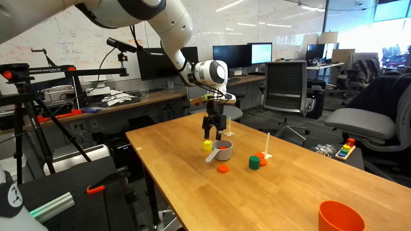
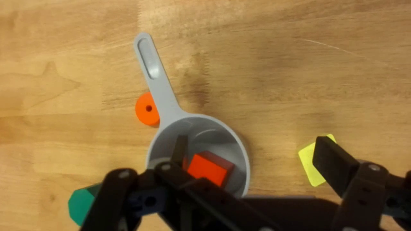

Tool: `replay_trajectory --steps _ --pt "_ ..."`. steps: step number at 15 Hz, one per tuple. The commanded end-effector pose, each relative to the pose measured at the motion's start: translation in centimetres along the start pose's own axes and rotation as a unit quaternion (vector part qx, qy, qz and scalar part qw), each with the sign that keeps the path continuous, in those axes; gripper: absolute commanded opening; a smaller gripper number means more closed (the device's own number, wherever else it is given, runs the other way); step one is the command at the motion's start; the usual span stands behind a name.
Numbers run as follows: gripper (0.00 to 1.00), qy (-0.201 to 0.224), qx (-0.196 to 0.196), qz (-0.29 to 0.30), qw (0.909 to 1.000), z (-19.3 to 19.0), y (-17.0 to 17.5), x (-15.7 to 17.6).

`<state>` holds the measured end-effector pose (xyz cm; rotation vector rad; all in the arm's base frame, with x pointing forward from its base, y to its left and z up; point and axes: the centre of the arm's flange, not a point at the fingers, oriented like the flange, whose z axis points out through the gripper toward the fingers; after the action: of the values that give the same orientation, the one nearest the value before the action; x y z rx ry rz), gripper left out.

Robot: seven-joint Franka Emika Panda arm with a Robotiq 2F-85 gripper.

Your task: Put the blocks in the grey cup

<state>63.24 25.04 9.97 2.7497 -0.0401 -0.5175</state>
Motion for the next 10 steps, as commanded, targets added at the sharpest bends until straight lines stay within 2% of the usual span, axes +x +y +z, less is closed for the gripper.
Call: replay_trajectory --steps 1,4,10 --pt "1.0 0.016 -0.002 -0.057 0.9982 -0.1 -1.9 2.4" --pt "1.0 0.014 -0.008 -0.082 0.9965 -0.1 -3.1 3.2" --pt "1.0 0.022 -0.026 -0.085 0.9958 -2.5 -3.4 2.5"
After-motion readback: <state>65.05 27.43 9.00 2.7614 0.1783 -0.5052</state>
